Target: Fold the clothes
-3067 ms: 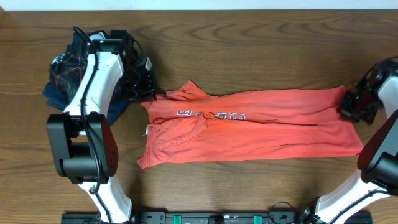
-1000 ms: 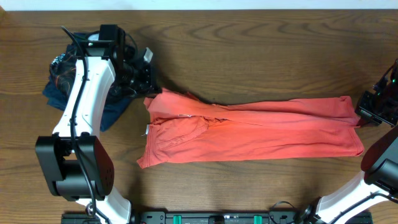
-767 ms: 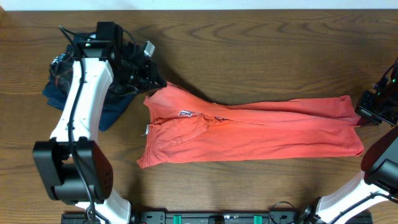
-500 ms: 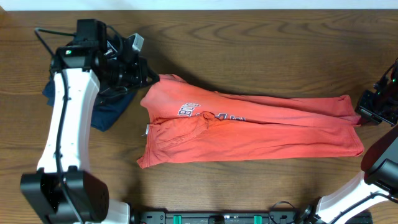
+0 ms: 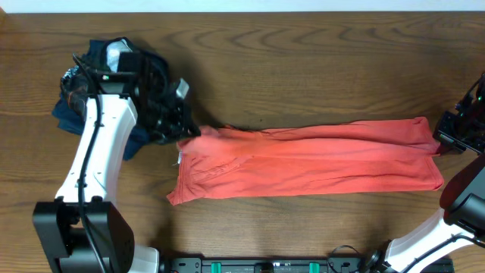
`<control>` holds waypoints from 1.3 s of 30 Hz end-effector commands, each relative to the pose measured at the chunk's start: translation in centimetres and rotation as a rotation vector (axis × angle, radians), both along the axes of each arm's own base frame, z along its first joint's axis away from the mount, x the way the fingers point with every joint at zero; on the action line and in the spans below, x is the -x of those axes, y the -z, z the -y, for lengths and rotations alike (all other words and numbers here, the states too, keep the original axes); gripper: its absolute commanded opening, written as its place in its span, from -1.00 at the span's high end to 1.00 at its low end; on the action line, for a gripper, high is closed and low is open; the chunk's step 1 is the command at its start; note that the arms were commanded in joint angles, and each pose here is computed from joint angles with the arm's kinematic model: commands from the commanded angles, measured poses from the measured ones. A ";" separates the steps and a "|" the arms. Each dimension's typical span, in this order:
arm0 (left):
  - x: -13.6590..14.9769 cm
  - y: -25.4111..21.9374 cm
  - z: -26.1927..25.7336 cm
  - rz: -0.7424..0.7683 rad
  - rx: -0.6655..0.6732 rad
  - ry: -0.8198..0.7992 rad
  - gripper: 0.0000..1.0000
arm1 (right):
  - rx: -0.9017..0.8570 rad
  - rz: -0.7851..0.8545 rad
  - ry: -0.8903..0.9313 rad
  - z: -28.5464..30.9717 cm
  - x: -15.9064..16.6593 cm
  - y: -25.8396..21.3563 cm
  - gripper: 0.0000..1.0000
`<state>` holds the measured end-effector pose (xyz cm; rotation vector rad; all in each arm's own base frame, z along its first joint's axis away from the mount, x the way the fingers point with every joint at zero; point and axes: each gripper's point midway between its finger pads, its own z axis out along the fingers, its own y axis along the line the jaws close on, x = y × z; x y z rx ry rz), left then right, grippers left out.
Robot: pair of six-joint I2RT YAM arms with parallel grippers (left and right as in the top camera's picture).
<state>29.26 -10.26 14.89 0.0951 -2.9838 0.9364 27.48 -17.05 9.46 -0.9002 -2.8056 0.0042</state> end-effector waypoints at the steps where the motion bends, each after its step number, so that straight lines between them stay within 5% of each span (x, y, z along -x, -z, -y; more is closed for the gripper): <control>1: 1.9 2.5 -1.4 -0.072 -0.094 0.020 0.88 | 0.042 0.009 -0.006 0.9 0.4 -1.0 0.97; 24: 7.2 4.7 -2.5 -0.287 -0.160 0.039 0.88 | 0.059 -0.087 0.006 0.8 2.5 -1.3 0.87; 28: 7.2 4.7 -2.5 -0.286 -0.160 0.039 0.46 | 0.057 -0.088 0.006 0.8 2.5 -1.3 0.71; 39: 4.5 5.0 -1.8 -0.172 -0.122 0.023 0.40 | 0.051 -0.061 0.010 0.7 1.9 -1.1 0.62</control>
